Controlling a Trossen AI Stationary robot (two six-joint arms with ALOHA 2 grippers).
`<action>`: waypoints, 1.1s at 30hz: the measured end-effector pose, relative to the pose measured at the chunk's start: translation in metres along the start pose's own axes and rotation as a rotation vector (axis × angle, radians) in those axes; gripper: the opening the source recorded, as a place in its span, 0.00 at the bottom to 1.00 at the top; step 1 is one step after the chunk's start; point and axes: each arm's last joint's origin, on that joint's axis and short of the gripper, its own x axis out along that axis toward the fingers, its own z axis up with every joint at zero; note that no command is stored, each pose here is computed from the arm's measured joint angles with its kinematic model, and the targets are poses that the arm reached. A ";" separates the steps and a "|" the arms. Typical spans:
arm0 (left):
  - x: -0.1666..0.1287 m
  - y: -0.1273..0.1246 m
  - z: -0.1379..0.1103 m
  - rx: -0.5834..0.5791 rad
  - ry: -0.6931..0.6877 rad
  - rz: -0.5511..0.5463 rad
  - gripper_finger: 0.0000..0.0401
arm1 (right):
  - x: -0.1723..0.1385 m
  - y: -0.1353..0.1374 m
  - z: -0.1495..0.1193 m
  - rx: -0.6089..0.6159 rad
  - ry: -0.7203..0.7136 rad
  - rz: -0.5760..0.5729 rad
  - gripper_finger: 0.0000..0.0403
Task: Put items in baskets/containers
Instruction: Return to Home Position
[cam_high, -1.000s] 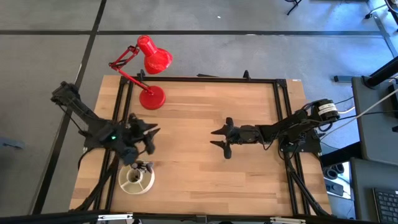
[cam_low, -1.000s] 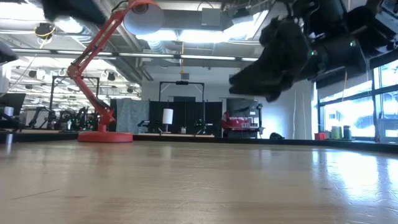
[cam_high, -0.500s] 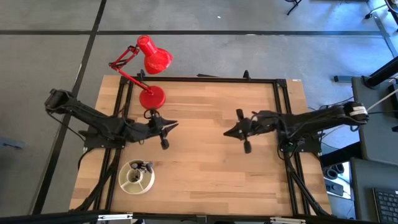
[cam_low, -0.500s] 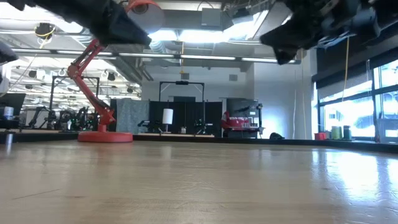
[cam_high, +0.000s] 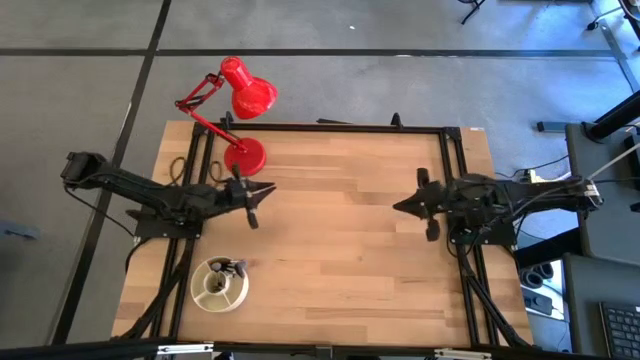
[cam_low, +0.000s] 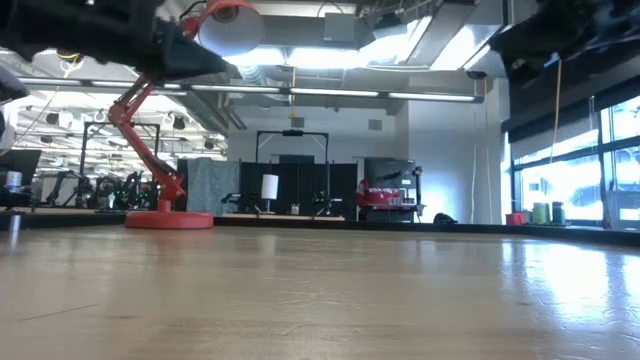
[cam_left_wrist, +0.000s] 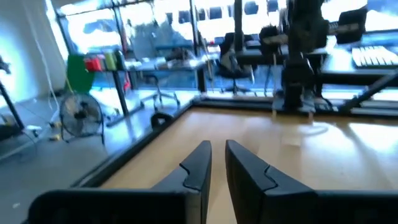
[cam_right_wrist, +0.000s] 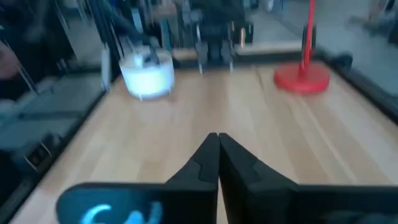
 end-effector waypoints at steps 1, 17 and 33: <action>-0.004 0.003 -0.003 -0.005 -0.023 0.007 0.10 | -0.002 0.000 -0.004 0.003 -0.030 0.007 0.01; -0.039 0.025 -0.034 -0.068 -0.154 -0.031 0.09 | -0.018 -0.004 -0.059 0.006 -0.180 0.108 0.01; -0.042 0.021 -0.037 -0.083 -0.137 -0.198 0.08 | -0.016 -0.007 -0.083 -0.012 -0.263 0.087 0.03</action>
